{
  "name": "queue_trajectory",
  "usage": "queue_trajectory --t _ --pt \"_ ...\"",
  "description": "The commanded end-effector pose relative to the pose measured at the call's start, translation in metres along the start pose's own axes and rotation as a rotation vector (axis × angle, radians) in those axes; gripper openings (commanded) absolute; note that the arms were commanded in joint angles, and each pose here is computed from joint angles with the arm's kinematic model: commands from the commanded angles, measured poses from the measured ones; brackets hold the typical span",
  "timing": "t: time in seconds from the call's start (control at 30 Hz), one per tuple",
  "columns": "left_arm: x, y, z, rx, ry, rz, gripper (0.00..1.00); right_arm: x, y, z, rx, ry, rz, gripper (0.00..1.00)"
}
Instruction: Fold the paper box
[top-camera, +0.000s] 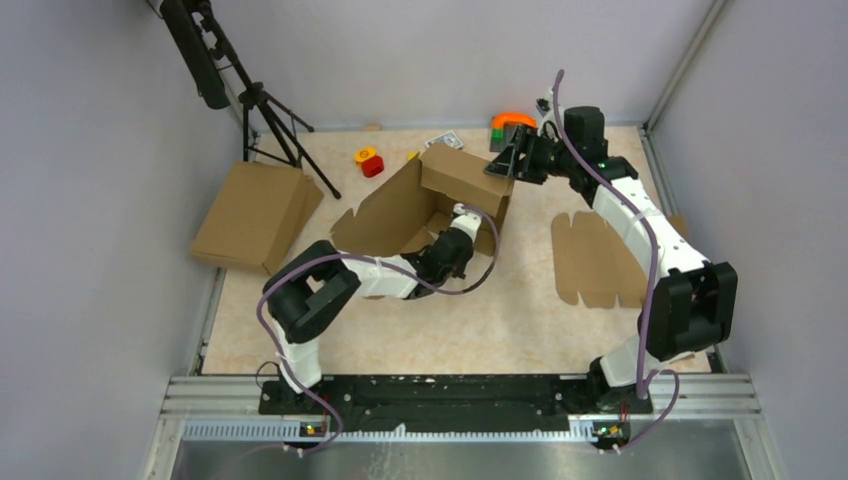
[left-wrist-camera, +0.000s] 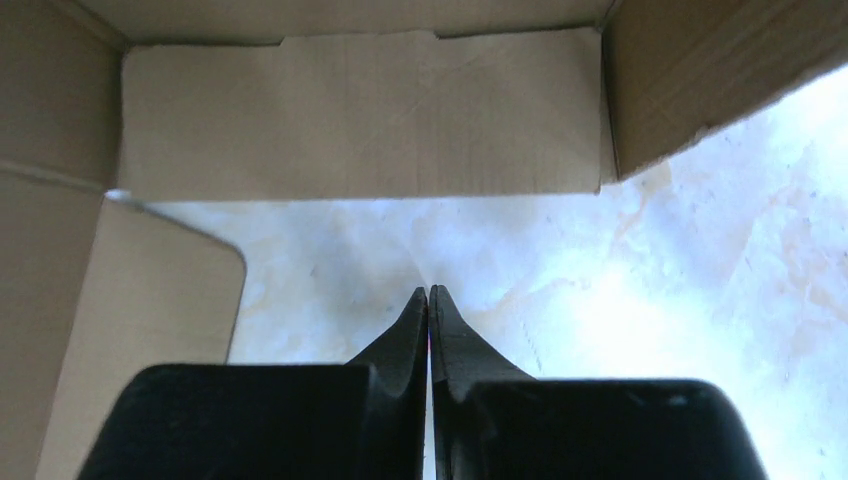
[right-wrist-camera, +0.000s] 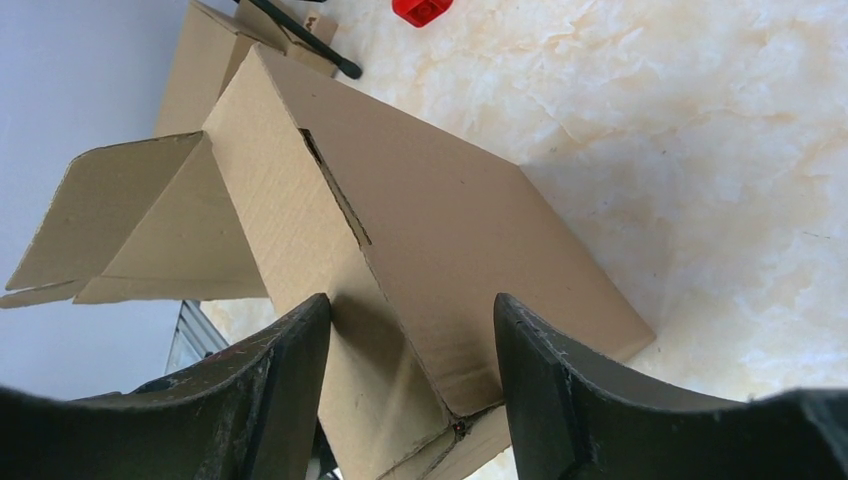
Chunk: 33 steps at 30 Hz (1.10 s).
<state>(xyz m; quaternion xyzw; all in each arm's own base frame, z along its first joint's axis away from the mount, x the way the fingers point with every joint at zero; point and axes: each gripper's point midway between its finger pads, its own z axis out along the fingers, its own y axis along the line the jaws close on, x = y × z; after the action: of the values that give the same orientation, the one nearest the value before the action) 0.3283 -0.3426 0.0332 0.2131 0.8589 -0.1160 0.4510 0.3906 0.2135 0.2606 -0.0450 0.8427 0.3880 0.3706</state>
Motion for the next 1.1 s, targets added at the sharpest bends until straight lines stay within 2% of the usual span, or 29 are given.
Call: queue_trajectory --t 0.0,0.17,0.37,0.5,0.8,0.97,1.07 --pt "-0.025 0.007 -0.026 -0.007 -0.096 -0.043 0.0 -0.002 0.004 0.005 -0.021 -0.005 -0.033 0.59" --pt "-0.043 0.02 -0.028 -0.057 -0.214 -0.143 0.0 -0.002 0.005 0.005 -0.031 -0.005 -0.03 0.57" --pt "-0.06 0.028 -0.001 -0.044 -0.294 -0.308 0.0 -0.002 0.005 0.005 -0.032 -0.005 -0.029 0.57" --pt "-0.067 0.035 0.009 -0.076 -0.359 -0.36 0.0 -0.002 0.006 0.005 -0.035 -0.002 -0.028 0.56" --pt "-0.069 0.03 0.021 -0.038 -0.438 -0.519 0.0 -0.002 0.007 0.004 -0.037 -0.002 -0.03 0.55" --pt "-0.074 0.03 0.017 -0.017 -0.476 -0.541 0.0 -0.001 0.007 0.005 -0.041 0.0 -0.027 0.55" --pt "-0.071 0.029 0.023 -0.03 -0.444 -0.548 0.0 -0.001 0.007 0.005 -0.041 0.001 -0.025 0.54"
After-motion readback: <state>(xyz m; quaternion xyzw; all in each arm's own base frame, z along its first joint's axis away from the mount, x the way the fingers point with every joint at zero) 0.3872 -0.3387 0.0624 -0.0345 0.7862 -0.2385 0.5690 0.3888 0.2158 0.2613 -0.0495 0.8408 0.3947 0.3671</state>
